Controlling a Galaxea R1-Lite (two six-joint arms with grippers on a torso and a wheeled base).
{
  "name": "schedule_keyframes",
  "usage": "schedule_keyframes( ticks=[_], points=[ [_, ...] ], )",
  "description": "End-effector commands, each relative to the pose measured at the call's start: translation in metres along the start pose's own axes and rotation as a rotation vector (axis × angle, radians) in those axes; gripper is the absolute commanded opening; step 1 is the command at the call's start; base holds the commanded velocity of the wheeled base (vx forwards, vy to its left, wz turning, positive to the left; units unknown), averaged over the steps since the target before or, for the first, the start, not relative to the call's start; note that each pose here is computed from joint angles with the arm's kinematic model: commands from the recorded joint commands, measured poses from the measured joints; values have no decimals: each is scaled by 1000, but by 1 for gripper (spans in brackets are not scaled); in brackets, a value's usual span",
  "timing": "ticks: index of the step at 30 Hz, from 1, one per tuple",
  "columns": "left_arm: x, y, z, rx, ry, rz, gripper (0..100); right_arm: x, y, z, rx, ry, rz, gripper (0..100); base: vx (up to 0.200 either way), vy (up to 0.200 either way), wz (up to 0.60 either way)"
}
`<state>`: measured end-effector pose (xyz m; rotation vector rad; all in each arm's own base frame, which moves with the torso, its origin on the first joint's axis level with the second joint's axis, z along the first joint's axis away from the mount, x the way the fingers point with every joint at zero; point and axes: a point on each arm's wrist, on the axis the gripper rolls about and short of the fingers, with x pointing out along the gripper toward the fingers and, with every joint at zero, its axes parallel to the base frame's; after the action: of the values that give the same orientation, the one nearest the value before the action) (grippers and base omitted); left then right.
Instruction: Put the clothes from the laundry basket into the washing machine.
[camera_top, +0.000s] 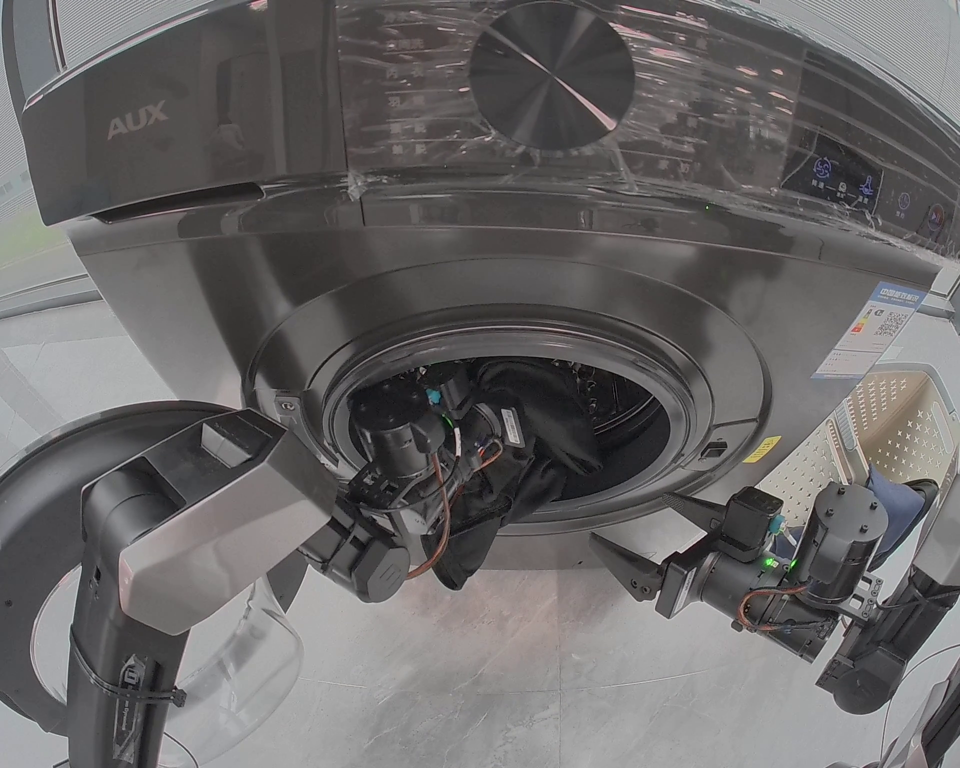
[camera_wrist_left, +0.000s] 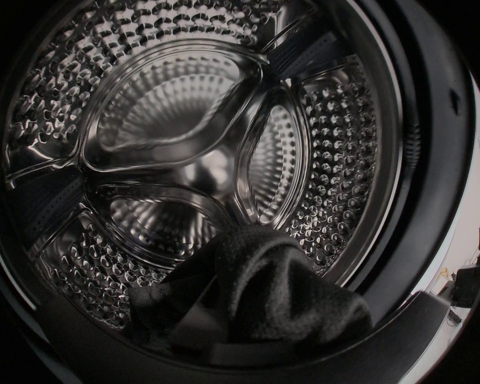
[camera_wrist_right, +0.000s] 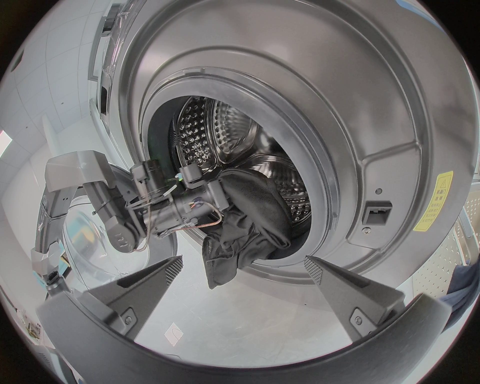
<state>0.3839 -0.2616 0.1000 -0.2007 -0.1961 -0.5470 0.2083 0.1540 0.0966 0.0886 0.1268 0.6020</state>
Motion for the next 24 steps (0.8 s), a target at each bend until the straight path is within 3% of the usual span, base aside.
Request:
schedule_keyframes(
  ticks=[1,8,13,17,22,23,24],
  points=[
    [27,8,15,-1,-15,36,0,0,0,-1,-1,5,-1,100,0,0,0],
    [43,10,17,4,40,60,0,-1,1,-2,-3,8,2,100,0,0,0],
    [52,8,25,0,25,68,0,-3,3,-3,-4,16,12,100,0,0,0],
    [62,18,37,4,1,107,0,-4,6,-6,-6,30,24,100,0,0,0],
    [63,19,32,3,9,116,0,-4,7,-6,-6,30,26,100,0,0,0],
    [62,18,31,1,14,114,100,-4,7,-6,-5,30,26,100,0,0,0],
    [62,16,30,1,17,111,100,-4,7,-6,-5,30,26,100,0,0,0]
  ],
)
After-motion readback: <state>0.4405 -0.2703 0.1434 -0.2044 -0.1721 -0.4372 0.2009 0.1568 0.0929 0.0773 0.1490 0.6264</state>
